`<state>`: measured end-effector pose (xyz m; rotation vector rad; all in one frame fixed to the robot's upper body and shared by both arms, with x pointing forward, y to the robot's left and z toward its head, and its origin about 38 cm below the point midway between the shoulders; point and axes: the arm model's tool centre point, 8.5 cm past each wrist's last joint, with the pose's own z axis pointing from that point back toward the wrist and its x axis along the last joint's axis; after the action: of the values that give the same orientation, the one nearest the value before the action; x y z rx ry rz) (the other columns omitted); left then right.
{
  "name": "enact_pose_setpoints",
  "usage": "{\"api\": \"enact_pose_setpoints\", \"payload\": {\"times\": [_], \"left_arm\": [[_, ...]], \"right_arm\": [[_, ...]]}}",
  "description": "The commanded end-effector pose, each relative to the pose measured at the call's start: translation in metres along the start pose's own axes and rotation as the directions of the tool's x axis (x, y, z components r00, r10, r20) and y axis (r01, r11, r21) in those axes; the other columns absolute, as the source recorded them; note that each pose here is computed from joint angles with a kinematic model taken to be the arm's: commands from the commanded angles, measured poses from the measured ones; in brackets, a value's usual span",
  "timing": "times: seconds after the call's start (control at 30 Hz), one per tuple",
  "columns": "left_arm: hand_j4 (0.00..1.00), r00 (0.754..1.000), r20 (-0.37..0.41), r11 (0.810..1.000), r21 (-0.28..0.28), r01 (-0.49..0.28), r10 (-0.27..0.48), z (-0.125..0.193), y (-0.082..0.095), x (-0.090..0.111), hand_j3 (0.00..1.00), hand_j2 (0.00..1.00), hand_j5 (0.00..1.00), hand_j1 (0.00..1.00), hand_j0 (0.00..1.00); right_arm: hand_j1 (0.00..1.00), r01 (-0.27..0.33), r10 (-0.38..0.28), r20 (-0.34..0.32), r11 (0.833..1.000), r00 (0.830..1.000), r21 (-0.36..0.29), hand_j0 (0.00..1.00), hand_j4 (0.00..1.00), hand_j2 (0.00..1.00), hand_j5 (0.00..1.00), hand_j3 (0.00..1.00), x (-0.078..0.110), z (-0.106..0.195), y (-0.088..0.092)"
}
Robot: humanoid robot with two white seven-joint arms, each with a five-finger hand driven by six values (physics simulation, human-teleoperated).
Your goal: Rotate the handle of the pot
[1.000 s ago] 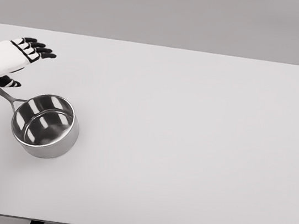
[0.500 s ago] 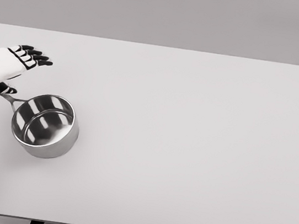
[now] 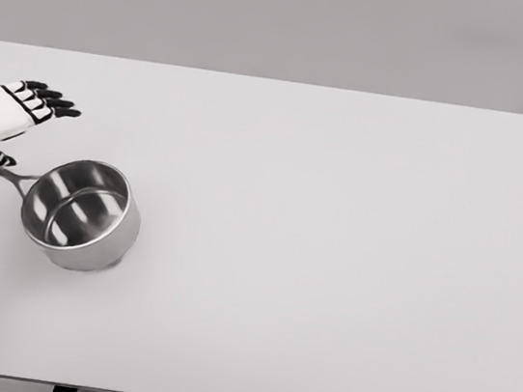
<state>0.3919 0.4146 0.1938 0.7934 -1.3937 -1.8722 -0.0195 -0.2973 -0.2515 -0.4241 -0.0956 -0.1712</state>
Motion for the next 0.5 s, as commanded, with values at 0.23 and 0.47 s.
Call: {"api": "enact_pose_setpoints", "payload": {"times": [0.23, 0.47], "left_arm": [[1.00, 1.000, -0.008, 1.000, -0.017, -0.001, 0.001, 0.010, -0.004, -0.002, 1.00, 1.00, 1.00, 1.00, 1.00], [1.00, 0.999, -0.045, 0.998, 0.054, -0.025, 0.028, 0.020, 0.014, -0.014, 1.00, 1.00, 1.00, 1.00, 1.00]], "right_arm": [[1.00, 0.001, -0.001, 0.000, 1.000, 1.000, 0.000, 1.00, 1.00, 1.00, 1.00, 1.00, 0.000, 0.000, 0.000], [1.00, 0.001, -0.001, 0.000, 1.000, 1.000, 0.000, 1.00, 1.00, 1.00, 1.00, 1.00, 0.000, 0.000, 0.000]]}}
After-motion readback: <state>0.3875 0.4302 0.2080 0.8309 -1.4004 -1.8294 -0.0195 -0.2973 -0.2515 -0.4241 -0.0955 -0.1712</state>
